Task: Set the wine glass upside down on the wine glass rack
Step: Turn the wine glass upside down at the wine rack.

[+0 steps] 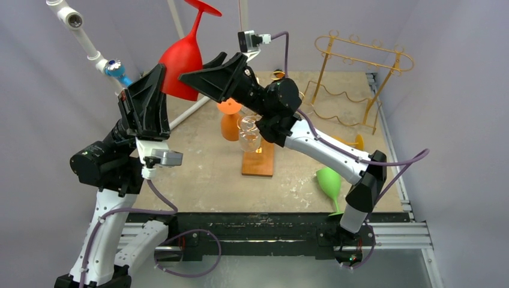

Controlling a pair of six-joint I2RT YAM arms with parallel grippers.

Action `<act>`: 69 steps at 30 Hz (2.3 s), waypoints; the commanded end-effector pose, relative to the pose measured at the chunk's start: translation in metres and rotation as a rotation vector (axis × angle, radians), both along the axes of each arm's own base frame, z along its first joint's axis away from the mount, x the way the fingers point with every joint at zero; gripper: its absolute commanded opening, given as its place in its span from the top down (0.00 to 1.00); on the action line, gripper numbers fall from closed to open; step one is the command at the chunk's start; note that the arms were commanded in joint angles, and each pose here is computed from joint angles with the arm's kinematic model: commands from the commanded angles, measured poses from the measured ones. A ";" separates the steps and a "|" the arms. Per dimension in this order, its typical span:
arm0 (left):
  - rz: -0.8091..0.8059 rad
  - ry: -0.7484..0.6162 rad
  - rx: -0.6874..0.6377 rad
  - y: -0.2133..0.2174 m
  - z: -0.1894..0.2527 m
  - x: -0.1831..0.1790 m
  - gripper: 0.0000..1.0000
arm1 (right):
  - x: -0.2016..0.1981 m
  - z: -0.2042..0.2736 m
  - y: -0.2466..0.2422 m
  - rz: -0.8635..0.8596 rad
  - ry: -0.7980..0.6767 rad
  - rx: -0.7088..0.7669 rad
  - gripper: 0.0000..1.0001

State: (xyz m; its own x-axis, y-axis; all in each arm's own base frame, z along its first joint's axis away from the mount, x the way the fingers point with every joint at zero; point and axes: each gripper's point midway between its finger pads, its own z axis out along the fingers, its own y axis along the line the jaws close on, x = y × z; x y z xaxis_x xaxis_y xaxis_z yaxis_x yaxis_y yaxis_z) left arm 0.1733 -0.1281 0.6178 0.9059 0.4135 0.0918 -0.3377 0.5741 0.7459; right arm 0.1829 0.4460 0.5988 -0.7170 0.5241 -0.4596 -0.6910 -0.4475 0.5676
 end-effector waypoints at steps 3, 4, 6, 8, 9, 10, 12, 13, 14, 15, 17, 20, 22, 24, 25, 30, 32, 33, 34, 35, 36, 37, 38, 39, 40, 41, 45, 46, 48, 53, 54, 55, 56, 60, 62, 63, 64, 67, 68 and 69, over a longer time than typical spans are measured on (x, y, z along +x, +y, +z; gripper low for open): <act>0.041 0.067 0.095 -0.009 -0.019 0.021 0.90 | -0.032 0.028 -0.027 0.087 -0.095 0.060 0.34; 0.048 0.079 0.106 -0.010 -0.021 0.023 0.76 | -0.028 0.027 -0.032 0.064 -0.095 0.046 0.34; 0.064 0.117 0.135 -0.011 -0.029 0.030 0.43 | -0.018 0.027 -0.048 0.009 -0.100 0.017 0.34; 0.083 0.155 0.159 -0.011 -0.035 0.036 0.22 | -0.007 0.024 -0.065 -0.065 -0.112 -0.040 0.34; 0.091 0.172 0.159 -0.010 -0.037 0.039 0.14 | 0.000 0.019 -0.073 -0.126 -0.126 -0.094 0.34; 0.097 0.193 0.165 -0.010 -0.040 0.041 0.08 | 0.002 0.020 -0.083 -0.169 -0.139 -0.118 0.34; 0.104 0.231 0.170 -0.009 -0.045 0.045 0.02 | 0.011 0.005 -0.098 -0.281 -0.162 -0.244 0.33; 0.105 0.255 0.173 -0.009 -0.048 0.047 0.00 | 0.015 -0.003 -0.106 -0.335 -0.172 -0.299 0.33; 0.107 0.279 0.176 -0.009 -0.051 0.050 0.00 | 0.019 -0.013 -0.116 -0.389 -0.177 -0.362 0.33; 0.108 0.307 0.179 -0.008 -0.055 0.052 0.00 | 0.024 -0.022 -0.125 -0.450 -0.174 -0.420 0.33; 0.112 0.368 0.181 -0.007 -0.063 0.058 0.00 | 0.027 -0.041 -0.146 -0.544 -0.178 -0.531 0.34; 0.100 0.527 0.162 -0.006 -0.082 0.071 0.00 | 0.028 -0.073 -0.173 -0.654 -0.168 -0.677 0.34; 0.087 0.646 0.122 -0.004 -0.087 0.080 0.00 | 0.023 -0.094 -0.195 -0.715 -0.148 -0.749 0.34; 0.064 0.780 0.053 -0.002 -0.093 0.090 0.00 | 0.021 -0.114 -0.214 -0.772 -0.128 -0.812 0.34; 0.056 0.847 0.032 -0.002 -0.098 0.094 0.00 | 0.021 -0.125 -0.224 -0.804 -0.113 -0.849 0.34; 0.035 1.125 -0.076 -0.002 -0.126 0.114 0.00 | 0.022 -0.187 -0.260 -0.907 -0.034 -1.007 0.34; 0.032 1.181 -0.106 -0.002 -0.131 0.119 0.00 | 0.022 -0.210 -0.267 -0.925 -0.010 -1.054 0.35; 0.032 1.194 -0.112 -0.002 -0.133 0.120 0.00 | 0.024 -0.221 -0.271 -0.938 0.003 -1.079 0.35; 0.031 1.199 -0.114 -0.003 -0.133 0.120 0.00 | 0.024 -0.230 -0.275 -0.952 0.011 -1.099 0.35; 0.026 1.201 -0.119 -0.003 -0.132 0.120 0.00 | 0.025 -0.237 -0.278 -0.960 0.016 -1.115 0.35; 0.022 1.203 -0.122 -0.003 -0.132 0.120 0.00 | 0.025 -0.243 -0.280 -0.966 0.018 -1.130 0.35; 0.019 1.204 -0.121 -0.004 -0.132 0.120 0.00 | 0.026 -0.248 -0.282 -0.975 0.019 -1.143 0.36; 0.017 1.206 -0.121 -0.004 -0.131 0.120 0.00 | 0.027 -0.255 -0.284 -0.979 0.022 -1.162 0.36; 0.017 1.207 -0.122 -0.004 -0.131 0.120 0.00 | 0.028 -0.259 -0.285 -0.981 0.021 -1.175 0.36; 0.018 1.208 -0.122 -0.004 -0.131 0.120 0.00 | 0.028 -0.264 -0.285 -0.981 0.021 -1.186 0.36; 0.019 1.210 -0.123 -0.004 -0.132 0.120 0.00 | 0.028 -0.269 -0.285 -0.979 0.021 -1.198 0.36; 0.026 1.214 -0.125 -0.003 -0.134 0.121 0.00 | 0.031 -0.280 -0.286 -0.984 0.015 -1.221 0.36; 0.025 1.216 -0.124 -0.003 -0.134 0.121 0.00 | 0.032 -0.283 -0.285 -0.984 0.011 -1.225 0.36; 0.022 1.224 -0.123 -0.004 -0.136 0.122 0.01 | 0.034 -0.287 -0.283 -0.984 0.001 -1.225 0.36; 0.014 1.243 -0.127 -0.005 -0.139 0.123 0.01 | 0.043 -0.297 -0.272 -0.977 -0.034 -1.225 0.38; 0.016 1.242 -0.127 -0.005 -0.139 0.123 0.01 | 0.046 -0.298 -0.269 -0.976 -0.047 -1.223 0.38; 0.017 1.242 -0.128 -0.005 -0.139 0.123 0.01 | 0.048 -0.299 -0.266 -0.973 -0.057 -1.219 0.38; 0.019 1.242 -0.130 -0.005 -0.139 0.123 0.01 | 0.050 -0.299 -0.263 -0.970 -0.068 -1.215 0.38; 0.023 1.248 -0.136 -0.004 -0.141 0.125 0.01 | 0.057 -0.301 -0.253 -0.967 -0.089 -1.194 0.43; 0.023 1.250 -0.138 -0.004 -0.141 0.126 0.01 | 0.061 -0.301 -0.254 -0.990 -0.099 -1.198 0.43; 0.023 1.252 -0.140 -0.004 -0.141 0.126 0.01 | 0.062 -0.300 -0.252 -0.989 -0.105 -1.190 0.43; 0.022 1.253 -0.140 -0.004 -0.141 0.126 0.01 | 0.062 -0.301 -0.250 -0.984 -0.115 -1.186 0.44; 0.020 1.256 -0.143 -0.004 -0.142 0.127 0.01 | 0.062 -0.303 -0.245 -0.966 -0.142 -1.179 0.44; 0.022 1.256 -0.146 -0.004 -0.141 0.127 0.00 | 0.062 -0.303 -0.244 -0.960 -0.148 -1.178 0.44; 0.022 1.255 -0.146 -0.004 -0.141 0.127 0.00 | 0.061 -0.305 -0.243 -0.955 -0.160 -1.178 0.44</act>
